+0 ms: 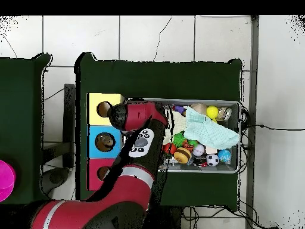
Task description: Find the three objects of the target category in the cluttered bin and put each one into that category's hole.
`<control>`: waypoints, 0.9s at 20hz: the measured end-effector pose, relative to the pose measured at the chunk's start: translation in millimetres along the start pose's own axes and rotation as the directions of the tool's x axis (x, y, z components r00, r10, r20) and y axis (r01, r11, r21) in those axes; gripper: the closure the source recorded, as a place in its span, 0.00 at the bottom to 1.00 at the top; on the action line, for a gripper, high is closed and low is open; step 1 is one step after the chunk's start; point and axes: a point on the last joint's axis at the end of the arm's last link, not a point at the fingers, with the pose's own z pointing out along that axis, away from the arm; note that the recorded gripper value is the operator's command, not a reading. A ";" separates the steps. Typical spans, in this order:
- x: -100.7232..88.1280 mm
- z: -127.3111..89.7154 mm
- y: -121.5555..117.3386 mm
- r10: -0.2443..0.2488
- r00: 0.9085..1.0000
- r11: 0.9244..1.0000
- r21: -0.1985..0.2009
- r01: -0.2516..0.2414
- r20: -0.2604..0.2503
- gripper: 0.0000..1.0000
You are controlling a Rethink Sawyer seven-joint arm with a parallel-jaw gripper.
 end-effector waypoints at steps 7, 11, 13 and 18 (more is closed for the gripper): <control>-8.4 3.9 14.1 0.037 0.999 0.994 -0.102 -0.036 0.003 0.00; -8.6 5.1 12.1 0.062 0.998 0.992 -0.109 -0.065 -0.029 0.00; -9.1 4.8 11.7 0.070 0.997 0.991 -0.111 -0.073 -0.038 0.00; -8.3 5.9 10.4 0.088 0.994 0.989 -0.111 -0.095 -0.064 0.00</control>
